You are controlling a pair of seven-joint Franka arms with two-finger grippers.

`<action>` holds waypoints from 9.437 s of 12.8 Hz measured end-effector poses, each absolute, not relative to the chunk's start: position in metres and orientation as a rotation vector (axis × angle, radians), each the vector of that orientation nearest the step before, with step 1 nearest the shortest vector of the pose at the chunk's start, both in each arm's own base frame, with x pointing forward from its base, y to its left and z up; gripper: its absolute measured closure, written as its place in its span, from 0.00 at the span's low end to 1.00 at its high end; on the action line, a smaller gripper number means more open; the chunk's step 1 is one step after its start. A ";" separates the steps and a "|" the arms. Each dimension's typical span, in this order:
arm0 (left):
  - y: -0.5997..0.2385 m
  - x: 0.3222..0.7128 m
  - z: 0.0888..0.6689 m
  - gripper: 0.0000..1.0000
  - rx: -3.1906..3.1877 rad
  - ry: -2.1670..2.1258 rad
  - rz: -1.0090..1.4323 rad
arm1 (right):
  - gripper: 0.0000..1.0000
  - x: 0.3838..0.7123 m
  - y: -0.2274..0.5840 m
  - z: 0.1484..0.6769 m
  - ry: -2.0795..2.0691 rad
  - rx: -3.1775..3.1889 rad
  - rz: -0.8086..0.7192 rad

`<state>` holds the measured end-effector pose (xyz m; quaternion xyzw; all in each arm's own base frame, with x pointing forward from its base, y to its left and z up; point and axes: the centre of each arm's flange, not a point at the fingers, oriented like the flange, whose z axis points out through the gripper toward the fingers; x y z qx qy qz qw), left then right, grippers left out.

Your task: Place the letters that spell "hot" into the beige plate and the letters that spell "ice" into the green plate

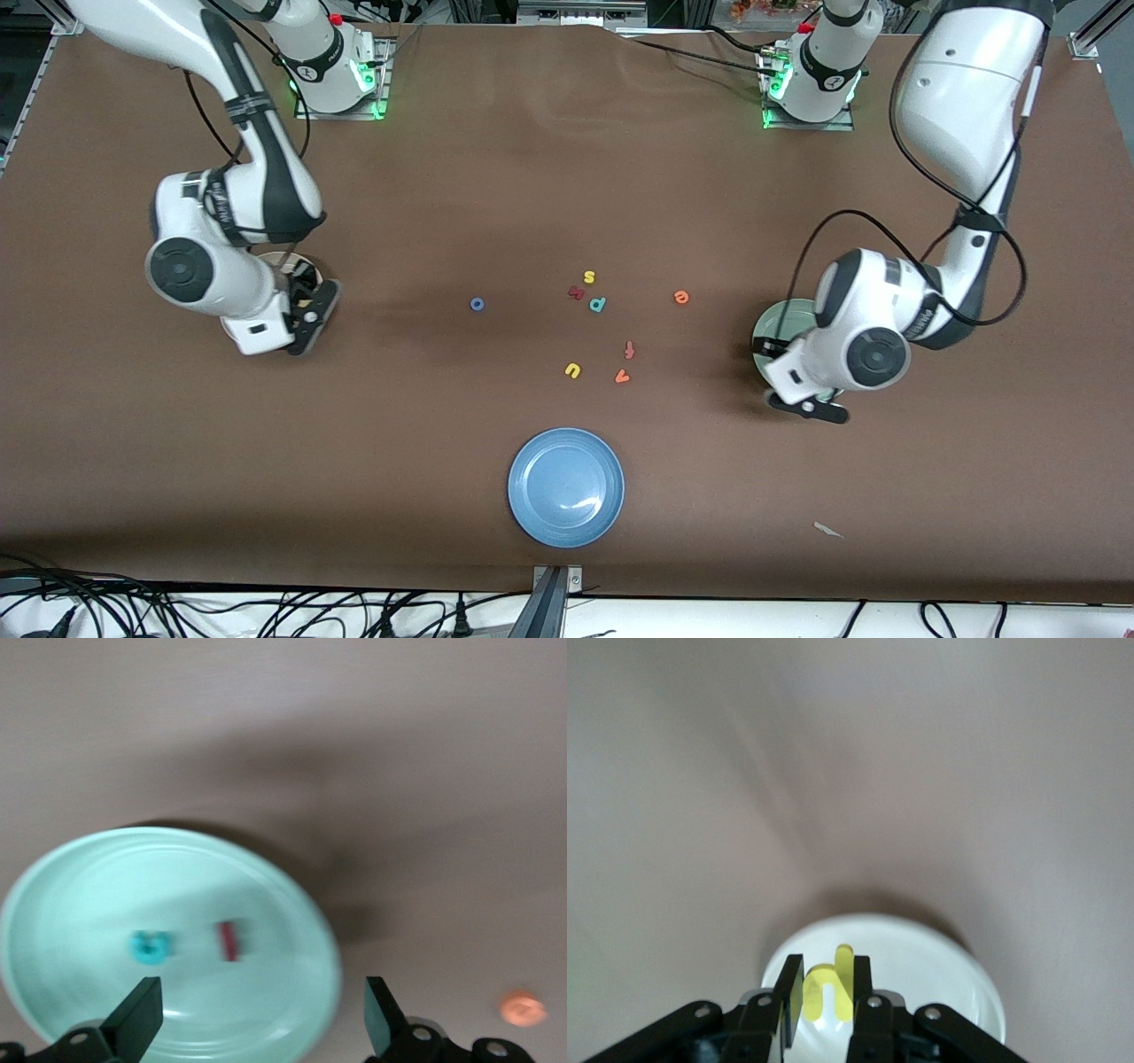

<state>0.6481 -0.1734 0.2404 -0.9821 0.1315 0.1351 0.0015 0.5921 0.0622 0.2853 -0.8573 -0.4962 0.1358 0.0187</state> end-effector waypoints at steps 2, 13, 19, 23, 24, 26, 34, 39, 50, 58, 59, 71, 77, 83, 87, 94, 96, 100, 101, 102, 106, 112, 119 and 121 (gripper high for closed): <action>-0.205 0.639 0.246 0.00 -3.094 0.488 0.423 | 0.74 0.588 0.020 0.266 -1.432 -2.694 0.502; -0.308 0.545 0.179 0.07 -3.063 0.455 0.501 | 0.68 0.565 -0.013 0.186 -1.065 -2.790 0.696; -0.306 0.532 0.165 0.41 -3.079 0.463 0.465 | 0.24 0.578 0.028 0.223 -0.804 -2.925 0.676; -0.304 0.532 0.167 0.56 -3.083 0.460 0.453 | 0.20 0.586 0.115 0.265 -0.605 -2.934 0.566; -0.302 0.533 0.168 0.66 -3.083 0.456 0.451 | 0.20 0.586 0.126 0.270 -0.504 -2.937 0.553; -0.302 0.533 0.168 0.70 -3.084 0.456 0.449 | 0.20 0.585 0.147 0.277 -0.314 -2.961 0.550; -0.274 0.565 0.233 0.70 -3.069 0.400 0.438 | 0.11 0.550 0.295 0.278 0.153 -3.025 0.375; -0.144 0.616 0.250 0.70 -3.003 0.468 0.393 | 0.01 0.529 0.317 0.232 0.197 -3.034 0.324; -0.114 0.611 0.203 0.12 -3.030 0.488 0.452 | 0.08 0.510 0.344 0.181 0.268 -3.153 0.155; -0.077 0.635 0.230 0.00 -3.058 0.427 0.363 | 0.26 0.515 0.346 0.178 0.270 -3.117 0.093; -0.078 0.636 0.232 0.00 -3.059 0.432 0.355 | 0.26 0.515 0.347 0.178 0.270 -3.114 0.087; -0.099 0.665 0.443 0.00 -3.009 0.433 -0.078 | 0.54 0.516 0.348 0.177 0.268 -3.109 0.080; -0.092 0.615 0.585 0.00 -3.027 0.324 -0.240 | 0.72 0.516 0.348 0.177 0.264 -3.111 0.079; -0.050 0.552 0.660 0.00 -3.057 0.174 -0.245 | 0.72 0.528 0.344 0.192 0.276 -3.160 0.145; -0.031 0.536 0.656 0.00 -3.051 0.207 -0.198 | 0.72 0.574 0.295 0.246 0.168 -3.186 0.256; -0.033 0.543 0.640 0.00 -3.055 0.234 -0.150 | 0.72 0.607 0.094 0.255 -0.115 -3.231 0.579; -0.036 0.544 0.636 0.00 -3.056 0.244 -0.134 | 0.72 0.602 0.039 0.243 -0.202 -3.212 0.654; -0.036 0.544 0.636 0.00 -3.056 0.239 -0.129 | 0.72 0.574 -0.016 0.213 -0.238 -3.158 0.796; -0.032 0.544 0.635 0.00 -3.058 0.228 -0.120 | 0.72 0.566 -0.023 0.204 -0.241 -3.144 0.821; -0.027 0.543 0.635 0.00 -3.060 0.214 -0.108 | 0.72 0.559 -0.028 0.195 -0.247 -3.133 0.839; -0.019 0.544 0.638 0.00 -3.074 0.188 -0.110 | 0.65 0.551 -0.038 0.181 -0.259 -3.116 0.858; -0.019 0.540 0.635 0.00 -3.077 0.187 -0.055 | 0.24 0.589 -0.031 0.278 -0.202 -3.116 0.652; -0.019 0.538 0.635 0.00 -3.077 0.186 -0.029 | 0.07 0.610 -0.014 0.475 -0.159 -3.148 0.230; -0.019 0.537 0.635 0.00 -3.077 0.186 -0.018 | 0.01 0.614 -0.015 0.505 -0.113 -3.157 0.189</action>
